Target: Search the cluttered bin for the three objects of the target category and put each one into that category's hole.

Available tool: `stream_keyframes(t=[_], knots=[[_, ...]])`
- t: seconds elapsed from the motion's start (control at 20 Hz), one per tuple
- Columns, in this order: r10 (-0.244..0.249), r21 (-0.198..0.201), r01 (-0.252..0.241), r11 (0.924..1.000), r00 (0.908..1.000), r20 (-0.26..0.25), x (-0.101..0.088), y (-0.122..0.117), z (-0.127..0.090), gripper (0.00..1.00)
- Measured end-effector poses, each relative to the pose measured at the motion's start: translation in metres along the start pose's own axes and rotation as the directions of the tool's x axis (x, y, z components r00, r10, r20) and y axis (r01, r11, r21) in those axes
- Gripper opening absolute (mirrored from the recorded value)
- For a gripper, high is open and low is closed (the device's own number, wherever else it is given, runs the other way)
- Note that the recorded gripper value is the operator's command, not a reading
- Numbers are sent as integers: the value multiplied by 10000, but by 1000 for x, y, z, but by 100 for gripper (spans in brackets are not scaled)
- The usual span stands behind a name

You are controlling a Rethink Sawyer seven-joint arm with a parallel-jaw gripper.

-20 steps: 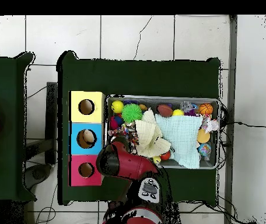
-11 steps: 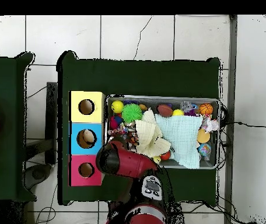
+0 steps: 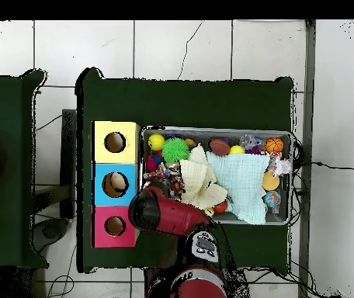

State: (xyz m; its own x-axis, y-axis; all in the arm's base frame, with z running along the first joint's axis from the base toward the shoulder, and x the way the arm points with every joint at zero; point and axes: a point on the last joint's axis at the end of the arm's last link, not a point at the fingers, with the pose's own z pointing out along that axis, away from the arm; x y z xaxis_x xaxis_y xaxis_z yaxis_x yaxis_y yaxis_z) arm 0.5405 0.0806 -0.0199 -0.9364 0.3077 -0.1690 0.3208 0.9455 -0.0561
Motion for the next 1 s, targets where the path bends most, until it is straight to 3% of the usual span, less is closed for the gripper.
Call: stream_keyframes(t=[0.05,0.1,0.45,1.0], knots=[[-1,-1,1,10000,10000,-14,0,0,1,100],[-21,-33,21,10000,10000,-29,1,2,3,0],[-21,-59,21,10000,10000,7,-5,4,3,0],[220,-73,-224,9997,9987,-469,-10,7,2,0]])
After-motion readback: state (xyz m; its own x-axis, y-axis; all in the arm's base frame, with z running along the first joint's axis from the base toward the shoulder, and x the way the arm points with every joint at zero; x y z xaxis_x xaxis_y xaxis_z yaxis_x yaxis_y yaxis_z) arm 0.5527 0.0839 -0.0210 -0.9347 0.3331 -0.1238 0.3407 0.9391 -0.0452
